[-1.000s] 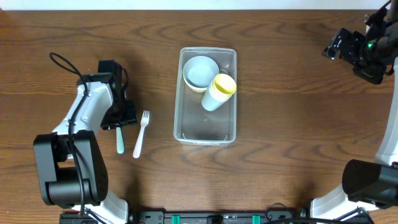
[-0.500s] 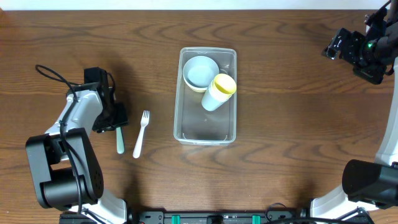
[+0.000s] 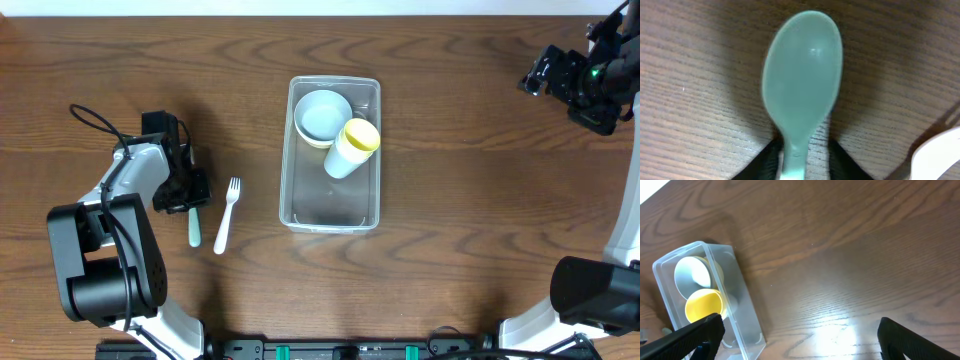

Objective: Pack container
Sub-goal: 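Move the left gripper down and grasp the mint-green spoon, then carry the spoon and lay it in the container, then move the left gripper to the white fork and grasp it, then carry the fork and lay it on the spoon in the container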

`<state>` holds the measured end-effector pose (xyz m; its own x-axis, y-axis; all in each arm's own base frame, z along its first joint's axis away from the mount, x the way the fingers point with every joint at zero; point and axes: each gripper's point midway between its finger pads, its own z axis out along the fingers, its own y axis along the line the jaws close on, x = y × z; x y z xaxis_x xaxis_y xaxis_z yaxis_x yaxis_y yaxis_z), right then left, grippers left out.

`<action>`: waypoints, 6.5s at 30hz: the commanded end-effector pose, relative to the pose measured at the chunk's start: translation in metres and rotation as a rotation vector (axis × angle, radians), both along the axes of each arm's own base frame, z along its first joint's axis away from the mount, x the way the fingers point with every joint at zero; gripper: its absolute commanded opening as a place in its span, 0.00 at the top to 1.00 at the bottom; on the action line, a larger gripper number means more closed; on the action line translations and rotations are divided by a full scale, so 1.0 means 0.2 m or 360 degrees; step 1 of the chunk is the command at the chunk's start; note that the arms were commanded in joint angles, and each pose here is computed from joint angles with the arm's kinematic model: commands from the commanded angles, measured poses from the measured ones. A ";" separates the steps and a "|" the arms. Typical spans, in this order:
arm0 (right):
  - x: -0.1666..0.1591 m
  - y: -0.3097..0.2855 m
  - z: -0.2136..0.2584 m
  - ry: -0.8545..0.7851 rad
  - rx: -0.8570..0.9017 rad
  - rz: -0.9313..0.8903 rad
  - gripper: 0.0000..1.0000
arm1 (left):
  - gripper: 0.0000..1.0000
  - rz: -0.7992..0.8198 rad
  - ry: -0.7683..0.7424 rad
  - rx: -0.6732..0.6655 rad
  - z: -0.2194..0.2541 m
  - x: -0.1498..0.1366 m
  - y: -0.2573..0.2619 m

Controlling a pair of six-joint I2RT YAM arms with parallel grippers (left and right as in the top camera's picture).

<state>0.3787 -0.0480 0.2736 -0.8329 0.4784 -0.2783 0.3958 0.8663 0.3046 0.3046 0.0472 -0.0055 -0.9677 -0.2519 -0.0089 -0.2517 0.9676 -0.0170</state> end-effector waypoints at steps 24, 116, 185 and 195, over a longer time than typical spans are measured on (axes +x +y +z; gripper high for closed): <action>0.00 -0.01 -0.01 0.0013 0.0021 -0.0025 0.01 | 0.94 -0.0843 -0.0682 0.0009 1.16 0.09 -0.50; 0.00 -0.01 -0.01 0.0013 0.0021 -0.0025 0.01 | 0.75 -0.0445 0.0208 -0.0038 -0.01 -0.11 -0.32; 0.00 0.00 -0.01 0.0013 0.0022 -0.0025 0.01 | 0.94 -0.1747 -0.1198 -0.0191 0.94 0.48 -1.71; 0.00 -0.01 -0.01 0.0013 0.0021 -0.0025 0.01 | 0.94 -0.1687 -0.1070 -0.0185 0.76 0.53 -1.67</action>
